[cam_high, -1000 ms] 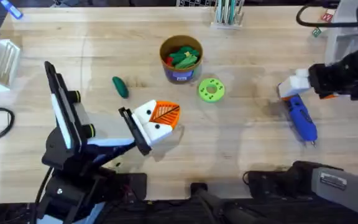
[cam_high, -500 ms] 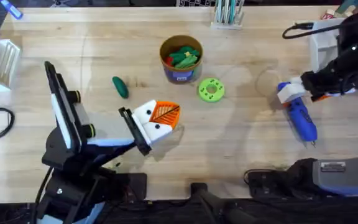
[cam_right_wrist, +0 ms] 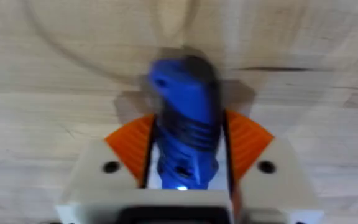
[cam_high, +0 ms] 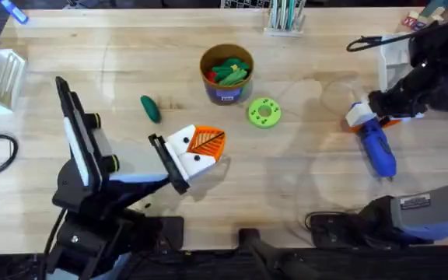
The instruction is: Pick up the gripper from the table and insert it into the empty holder that is missing its gripper. Then pick up a screw, insert it into the mounting hole, and use the screwdriver to tighten it. Finally, clean up the table by picking up the vegetable and placing it into the bucket.
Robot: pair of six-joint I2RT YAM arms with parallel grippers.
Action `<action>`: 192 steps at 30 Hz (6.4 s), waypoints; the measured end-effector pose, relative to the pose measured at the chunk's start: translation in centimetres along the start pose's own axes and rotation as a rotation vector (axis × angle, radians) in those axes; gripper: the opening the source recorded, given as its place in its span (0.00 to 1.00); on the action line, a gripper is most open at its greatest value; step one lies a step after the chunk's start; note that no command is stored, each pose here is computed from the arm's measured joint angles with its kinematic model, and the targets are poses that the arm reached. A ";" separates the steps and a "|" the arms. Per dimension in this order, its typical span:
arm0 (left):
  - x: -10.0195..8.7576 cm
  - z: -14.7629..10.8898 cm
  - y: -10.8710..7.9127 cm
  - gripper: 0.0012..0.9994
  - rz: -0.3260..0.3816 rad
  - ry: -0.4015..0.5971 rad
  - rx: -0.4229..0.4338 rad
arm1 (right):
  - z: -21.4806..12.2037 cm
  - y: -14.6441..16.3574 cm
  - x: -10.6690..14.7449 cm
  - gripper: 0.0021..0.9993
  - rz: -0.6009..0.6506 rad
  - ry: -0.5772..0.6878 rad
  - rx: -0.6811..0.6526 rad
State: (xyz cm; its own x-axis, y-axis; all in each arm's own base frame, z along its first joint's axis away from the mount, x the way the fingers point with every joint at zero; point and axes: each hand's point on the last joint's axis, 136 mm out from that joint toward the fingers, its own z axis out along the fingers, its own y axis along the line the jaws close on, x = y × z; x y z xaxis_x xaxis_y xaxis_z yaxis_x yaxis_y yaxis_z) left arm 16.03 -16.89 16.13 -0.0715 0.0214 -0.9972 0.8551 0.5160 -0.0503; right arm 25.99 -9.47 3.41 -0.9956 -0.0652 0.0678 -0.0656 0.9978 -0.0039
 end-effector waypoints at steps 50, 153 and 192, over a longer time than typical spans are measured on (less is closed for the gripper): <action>0.0 0.0 0.0 0.01 0.000 0.000 0.000 | -29.3 19.4 1.5 0.02 -0.532 -1.471 -0.461; 0.0 0.0 0.0 0.01 -0.049 0.000 0.000 | -32.1 42.9 6.9 0.02 -1.045 -1.568 -1.083; 0.0 0.0 0.0 0.01 -0.057 0.000 -0.001 | -31.2 43.0 6.6 0.02 -1.044 -1.528 -1.074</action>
State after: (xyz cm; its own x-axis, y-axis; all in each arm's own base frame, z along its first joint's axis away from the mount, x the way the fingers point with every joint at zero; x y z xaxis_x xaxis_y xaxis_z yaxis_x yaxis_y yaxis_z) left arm 16.04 -16.88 16.13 -0.1203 -0.0082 -0.9927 0.8492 0.5171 -0.1072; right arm 18.68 33.26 34.86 0.0752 0.1421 -0.9870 -0.9821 0.1821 -0.0486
